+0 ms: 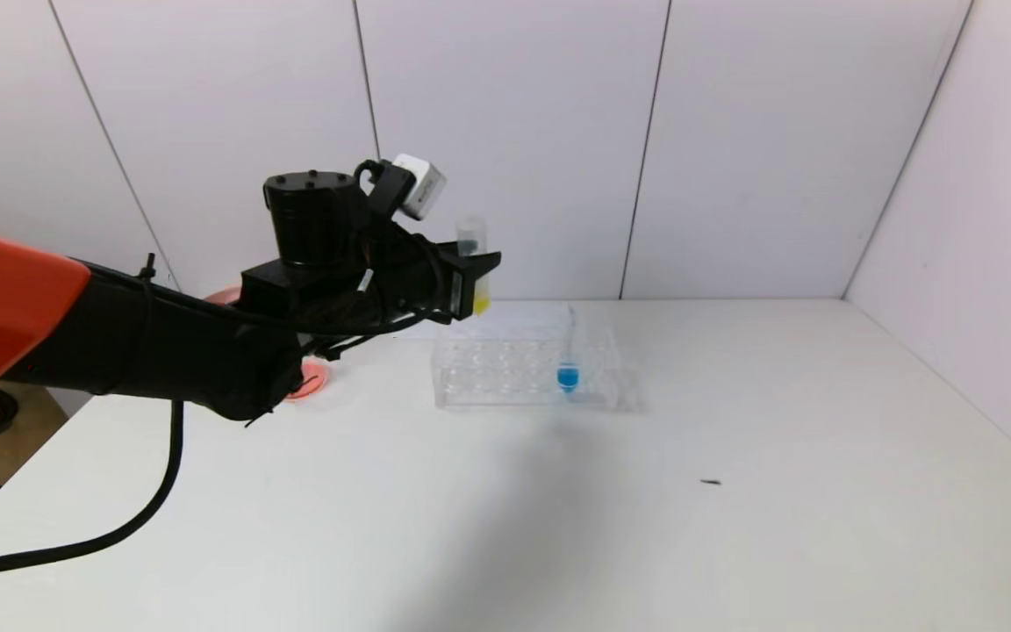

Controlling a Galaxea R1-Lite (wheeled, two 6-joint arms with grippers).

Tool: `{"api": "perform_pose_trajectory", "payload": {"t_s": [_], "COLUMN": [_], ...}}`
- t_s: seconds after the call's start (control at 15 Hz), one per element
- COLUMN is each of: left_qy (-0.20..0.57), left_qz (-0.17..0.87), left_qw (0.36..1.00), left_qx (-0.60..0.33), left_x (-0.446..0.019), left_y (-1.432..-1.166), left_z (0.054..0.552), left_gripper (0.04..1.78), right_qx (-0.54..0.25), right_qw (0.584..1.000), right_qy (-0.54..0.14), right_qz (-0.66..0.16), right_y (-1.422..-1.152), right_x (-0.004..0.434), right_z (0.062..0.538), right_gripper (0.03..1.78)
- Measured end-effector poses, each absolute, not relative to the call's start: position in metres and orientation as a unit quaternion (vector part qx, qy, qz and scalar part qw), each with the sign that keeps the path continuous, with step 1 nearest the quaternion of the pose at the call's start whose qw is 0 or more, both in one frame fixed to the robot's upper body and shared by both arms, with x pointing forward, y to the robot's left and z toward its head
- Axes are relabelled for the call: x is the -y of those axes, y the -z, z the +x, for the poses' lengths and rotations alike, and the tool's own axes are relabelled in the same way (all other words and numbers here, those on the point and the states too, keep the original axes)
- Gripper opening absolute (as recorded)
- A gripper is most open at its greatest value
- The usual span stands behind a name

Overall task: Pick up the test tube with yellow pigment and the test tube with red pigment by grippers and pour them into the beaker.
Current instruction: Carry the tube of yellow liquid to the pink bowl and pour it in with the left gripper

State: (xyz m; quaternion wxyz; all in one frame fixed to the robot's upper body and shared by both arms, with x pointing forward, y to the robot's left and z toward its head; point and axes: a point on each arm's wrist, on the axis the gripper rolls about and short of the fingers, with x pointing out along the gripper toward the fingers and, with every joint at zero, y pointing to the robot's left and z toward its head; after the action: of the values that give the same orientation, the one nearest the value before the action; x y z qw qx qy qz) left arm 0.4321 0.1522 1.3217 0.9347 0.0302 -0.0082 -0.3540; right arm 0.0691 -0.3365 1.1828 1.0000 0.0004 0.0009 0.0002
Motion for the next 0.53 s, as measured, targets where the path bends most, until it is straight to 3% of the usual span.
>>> {"api": "perform_pose_trajectory", "payload": {"t_s": [0.53], "left_qy": [0.308], "left_qz": [0.028], "left_qw": [0.951], "left_qx": [0.021], "left_x": [-0.192], "left_y": [-1.346], "left_z": [0.427], "left_gripper": [0.46], "right_qx": [-0.001], "right_qw": [1.0], "right_qy": [0.0], "right_qz": [0.001], "right_y": [-1.183], "right_x": [0.336], "right_z": [0.069], "right_gripper": [1.7]}}
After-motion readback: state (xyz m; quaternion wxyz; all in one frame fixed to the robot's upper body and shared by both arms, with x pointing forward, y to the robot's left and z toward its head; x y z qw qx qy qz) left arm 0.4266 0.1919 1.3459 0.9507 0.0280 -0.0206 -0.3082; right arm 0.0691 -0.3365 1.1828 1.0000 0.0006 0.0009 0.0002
